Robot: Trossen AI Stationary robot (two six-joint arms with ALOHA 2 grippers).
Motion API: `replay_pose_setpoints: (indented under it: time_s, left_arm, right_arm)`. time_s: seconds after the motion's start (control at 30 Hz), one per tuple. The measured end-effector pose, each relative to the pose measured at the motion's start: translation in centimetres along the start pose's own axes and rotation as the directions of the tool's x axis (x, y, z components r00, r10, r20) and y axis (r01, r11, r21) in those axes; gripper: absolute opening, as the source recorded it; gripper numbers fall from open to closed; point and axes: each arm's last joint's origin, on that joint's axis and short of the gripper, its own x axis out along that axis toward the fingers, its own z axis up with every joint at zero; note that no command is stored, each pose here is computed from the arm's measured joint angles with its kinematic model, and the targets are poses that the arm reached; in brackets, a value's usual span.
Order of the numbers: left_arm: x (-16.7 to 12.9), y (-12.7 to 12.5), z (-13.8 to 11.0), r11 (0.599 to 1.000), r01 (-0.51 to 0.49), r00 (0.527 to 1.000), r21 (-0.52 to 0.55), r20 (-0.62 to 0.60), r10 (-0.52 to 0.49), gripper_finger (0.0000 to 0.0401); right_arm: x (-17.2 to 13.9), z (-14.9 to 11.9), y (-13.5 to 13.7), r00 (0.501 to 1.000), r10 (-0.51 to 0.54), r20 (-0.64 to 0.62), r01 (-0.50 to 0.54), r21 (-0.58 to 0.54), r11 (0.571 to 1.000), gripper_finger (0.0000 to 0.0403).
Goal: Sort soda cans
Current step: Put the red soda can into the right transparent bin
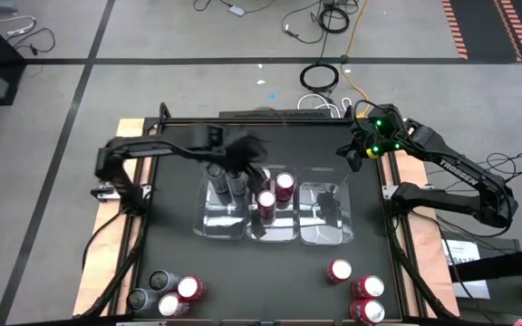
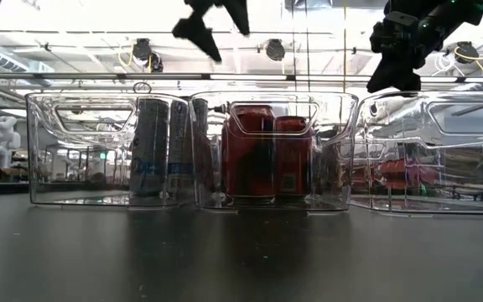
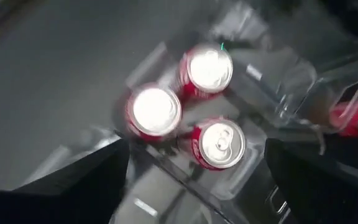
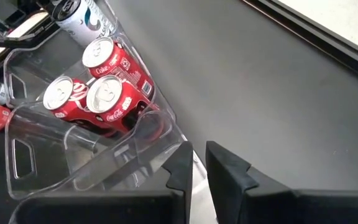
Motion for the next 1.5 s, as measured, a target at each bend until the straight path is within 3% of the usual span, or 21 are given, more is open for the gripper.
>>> replay_pose_setpoints:
  time_s: [0.2,0.33,0.53,0.6,0.73,0.93,1.07,1.23,1.37,1.5]
  left_arm:
    - [-6.4,2.2,-1.0,0.994,-0.005,0.993,0.107,0.117,-0.007,0.0382]
    - [-8.5,3.0,-2.1,0.963,-0.013,0.986,0.27,0.166,-0.033,0.0382]
    - [-8.3,4.9,-4.3,0.865,0.149,0.94,0.48,0.202,-0.274,0.0382]
    - [-7.5,6.2,-5.7,0.856,0.17,0.932,0.488,0.201,-0.3,0.0382]
    - [-6.4,9.4,-9.0,0.884,0.144,0.939,0.446,0.22,-0.264,0.0382]
    - [-6.3,12.8,-13.6,0.905,0.068,0.901,0.419,0.365,-0.236,0.0382]
    - [-5.8,14.4,-16.3,0.917,0.024,0.876,0.398,0.433,-0.211,0.0382]
    - [-4.7,15.5,-18.9,0.926,0.035,0.857,0.375,0.466,-0.221,0.0382]
    - [-4.1,16.0,-19.9,0.942,0.064,0.853,0.329,0.471,-0.223,0.0382]
    - [-4.0,16.1,-20.1,0.946,0.073,0.854,0.315,0.471,-0.223,0.0382]
  right_arm:
    - [-0.4,-0.1,0.2,1.0,-0.001,0.022,-0.001,0.076,0.997,0.0036]
    - [-1.2,-0.1,0.6,0.997,0.002,0.071,-0.012,0.134,0.991,0.0028]
    - [-2.9,-0.1,2.4,0.978,0.065,0.197,-0.1,0.176,0.979,0.0002]
    - [-3.4,-0.2,3.0,0.968,0.066,0.242,-0.118,0.206,0.971,0.0002]
    - [-4.4,-0.4,4.5,0.958,0.086,0.272,-0.156,0.248,0.956,0.0001]
    - [-6.7,0.8,7.3,0.97,-0.002,0.244,-0.068,0.282,0.957,0.0]
    - [-6.9,2.2,9.6,0.986,-0.044,0.164,-0.003,0.277,0.961,0.0]
    - [-4.6,2.9,12.9,0.992,-0.1,-0.078,0.116,0.256,0.96,0.0]
    - [-2.8,2.3,15.4,0.939,-0.154,-0.308,0.23,0.228,0.946,0.0]
    - [-1.3,1.2,17.3,0.866,-0.108,-0.488,0.241,0.219,0.945,0.0]
